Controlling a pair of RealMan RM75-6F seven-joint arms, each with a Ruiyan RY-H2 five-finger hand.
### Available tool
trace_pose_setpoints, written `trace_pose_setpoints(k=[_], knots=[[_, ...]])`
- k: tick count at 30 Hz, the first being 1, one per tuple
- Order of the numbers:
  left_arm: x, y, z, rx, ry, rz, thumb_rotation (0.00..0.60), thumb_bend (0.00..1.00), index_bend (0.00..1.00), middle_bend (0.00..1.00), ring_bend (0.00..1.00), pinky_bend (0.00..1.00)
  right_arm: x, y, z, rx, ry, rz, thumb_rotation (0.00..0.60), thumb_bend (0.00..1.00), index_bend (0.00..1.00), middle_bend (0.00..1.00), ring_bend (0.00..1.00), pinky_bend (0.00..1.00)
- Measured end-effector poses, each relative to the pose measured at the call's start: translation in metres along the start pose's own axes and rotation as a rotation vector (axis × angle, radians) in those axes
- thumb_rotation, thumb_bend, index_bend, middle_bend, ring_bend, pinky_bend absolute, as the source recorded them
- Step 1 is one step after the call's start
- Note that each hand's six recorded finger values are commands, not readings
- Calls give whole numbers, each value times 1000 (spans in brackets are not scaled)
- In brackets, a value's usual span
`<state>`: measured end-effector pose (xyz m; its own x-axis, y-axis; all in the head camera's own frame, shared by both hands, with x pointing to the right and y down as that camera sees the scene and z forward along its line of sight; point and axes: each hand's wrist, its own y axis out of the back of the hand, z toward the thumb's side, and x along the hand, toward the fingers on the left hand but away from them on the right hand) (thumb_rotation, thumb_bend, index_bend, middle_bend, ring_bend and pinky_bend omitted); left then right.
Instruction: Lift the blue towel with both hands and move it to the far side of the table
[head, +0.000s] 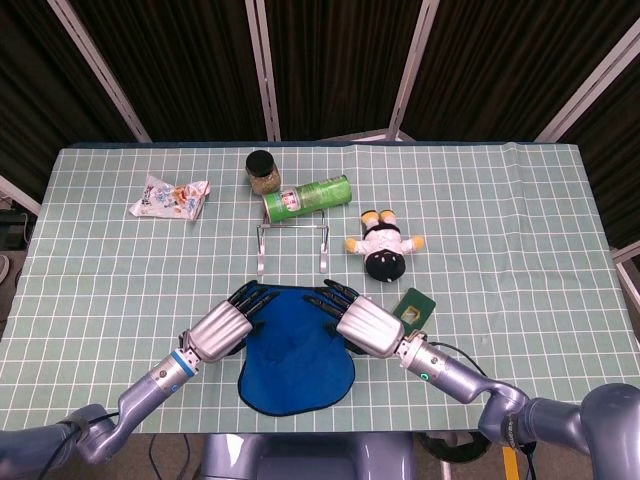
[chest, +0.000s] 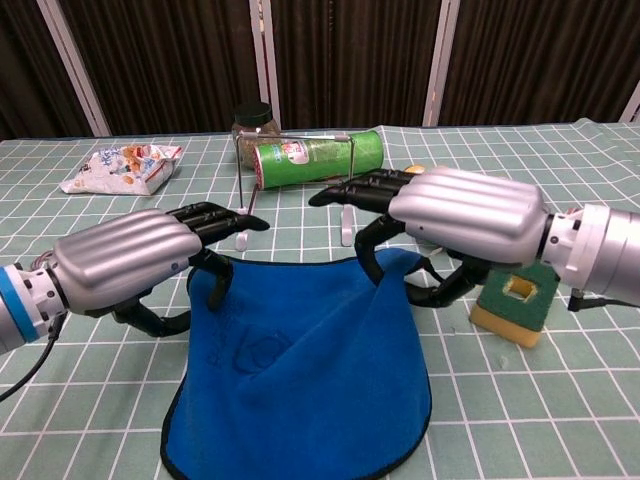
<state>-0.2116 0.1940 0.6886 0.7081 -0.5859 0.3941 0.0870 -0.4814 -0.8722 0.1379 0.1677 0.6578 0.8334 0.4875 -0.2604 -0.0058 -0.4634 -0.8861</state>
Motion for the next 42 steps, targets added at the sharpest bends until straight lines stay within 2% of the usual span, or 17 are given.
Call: trace_pose_setpoints(k=[7,14,26,31,36,42], knots=[[10,42,-6,-56,36,125,600,497,777,0,0,0,-9,51,-1,1,-13,-109,600,439,650,0,0,0],[24,94,-30,-91,120,260,600,495,778,0,0,0,-28,101,-15,14,-60,-211,600,439,651,0,0,0],[57,166,-60,-47,215,385,600,494,779,0,0,0,-64,162,-61,-28,-212,-322,600,436,651,0,0,0],[66,178,-73,-29,259,392,600,495,780,0,0,0,-74,171,-84,-30,-276,-325,600,436,651,0,0,0],[73,181,-89,-21,301,388,600,494,779,0,0,0,-79,170,-102,-55,-326,-322,600,437,651,0,0,0],[78,169,-103,-35,332,352,600,495,779,0,0,0,-78,154,-120,-96,-367,-296,600,436,652,0,0,0]])
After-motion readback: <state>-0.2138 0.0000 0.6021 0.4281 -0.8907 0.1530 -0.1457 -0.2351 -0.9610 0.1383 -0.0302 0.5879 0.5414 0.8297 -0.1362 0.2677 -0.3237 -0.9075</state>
